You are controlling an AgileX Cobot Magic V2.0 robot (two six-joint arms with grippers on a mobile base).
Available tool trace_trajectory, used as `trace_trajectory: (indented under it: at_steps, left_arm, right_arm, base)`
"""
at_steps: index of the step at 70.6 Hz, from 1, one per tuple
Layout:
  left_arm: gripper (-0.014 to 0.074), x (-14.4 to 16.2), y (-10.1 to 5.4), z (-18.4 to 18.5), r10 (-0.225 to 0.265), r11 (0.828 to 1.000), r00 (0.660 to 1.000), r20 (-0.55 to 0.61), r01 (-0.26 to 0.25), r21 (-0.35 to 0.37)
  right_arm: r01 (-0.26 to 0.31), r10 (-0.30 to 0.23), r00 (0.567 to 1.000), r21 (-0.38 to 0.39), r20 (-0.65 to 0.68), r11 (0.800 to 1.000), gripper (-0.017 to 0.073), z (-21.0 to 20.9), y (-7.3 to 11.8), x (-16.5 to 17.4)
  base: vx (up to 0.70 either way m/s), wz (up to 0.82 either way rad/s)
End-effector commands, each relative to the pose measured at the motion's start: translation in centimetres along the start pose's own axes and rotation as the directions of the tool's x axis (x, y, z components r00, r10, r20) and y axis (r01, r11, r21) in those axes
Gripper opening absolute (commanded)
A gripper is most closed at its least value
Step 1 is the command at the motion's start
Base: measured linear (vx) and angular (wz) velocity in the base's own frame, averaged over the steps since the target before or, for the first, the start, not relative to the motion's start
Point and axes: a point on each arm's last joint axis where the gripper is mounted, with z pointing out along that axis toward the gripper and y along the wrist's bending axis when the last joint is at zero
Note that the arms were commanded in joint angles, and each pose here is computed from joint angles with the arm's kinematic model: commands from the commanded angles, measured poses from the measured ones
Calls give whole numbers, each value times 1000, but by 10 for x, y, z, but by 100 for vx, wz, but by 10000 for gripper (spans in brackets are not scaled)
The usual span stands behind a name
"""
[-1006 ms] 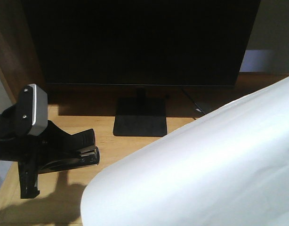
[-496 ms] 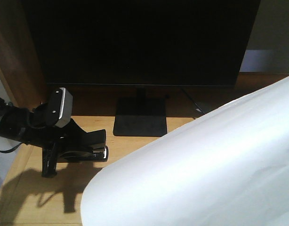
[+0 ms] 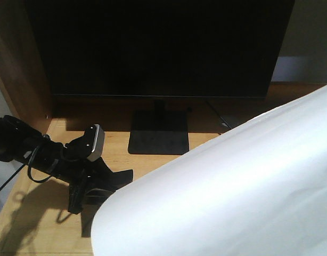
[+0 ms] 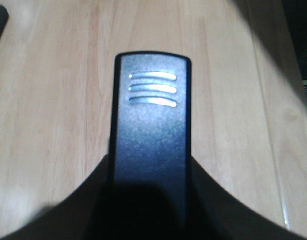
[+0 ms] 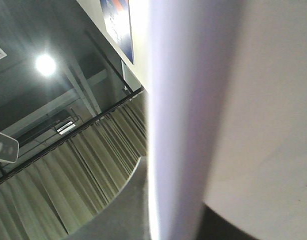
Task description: Grab stapler and paper to desk for stapling
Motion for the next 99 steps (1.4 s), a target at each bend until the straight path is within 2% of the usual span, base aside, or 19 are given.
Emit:
trace_trajectory:
  at_steps: [1, 23, 40, 47, 59, 73, 82, 90, 99]
  left_arm:
    - [-6, -20, 5, -9, 24, 999, 996, 80, -20, -44]
    - [-6, -6, 8, 8, -15, 1000, 999, 53, 16, -21]
    - [13, -5, 7, 8, -17, 1000, 998, 56, 17, -12]
    - [46, -6, 7, 8, -16, 1000, 998, 58, 16, -9]
    - [174, -6, 7, 7, -12, 1000, 998, 54, 13, -12]
    - [437, -6, 7, 6, -24, 1000, 998, 57, 25, -9]
    - [605, -7, 7, 5, -91, 996, 994, 57, 92, -12]
    - [689, -8, 8, 2, -123, 992, 991, 57, 124, -26]
    - [703, -13, 8, -5, -125, 991, 990, 63, 128, -43]
  right_arm:
    - [3, -2, 1000, -59, 26, 998, -6, 3, 9, -7]
    - [3, -2, 1000, -59, 26, 998, -6, 3, 9, -7]
    - [3, -2, 1000, -59, 26, 998, -6, 3, 9, -7]
    - [3, -2, 1000, -59, 26, 998, -6, 3, 9, -7]
    - [3, -2, 1000, -59, 26, 998, -6, 3, 9, -7]
    - [3, -2, 1000, -59, 26, 998, -6, 3, 9, -7]
    - [3, -2, 1000, -59, 26, 998, -6, 3, 9, -7]
    - [3, -2, 1000, -59, 26, 998, -6, 3, 9, -7]
    - [3, -2, 1000, -59, 26, 998, -6, 3, 9, -7]
  base:
    - [0, 0]
    - [0, 0]
    - [0, 0]
    - [0, 0]
    - [0, 0]
    - [0, 0]
    - [0, 0]
    - [0, 0]
    - [0, 0]
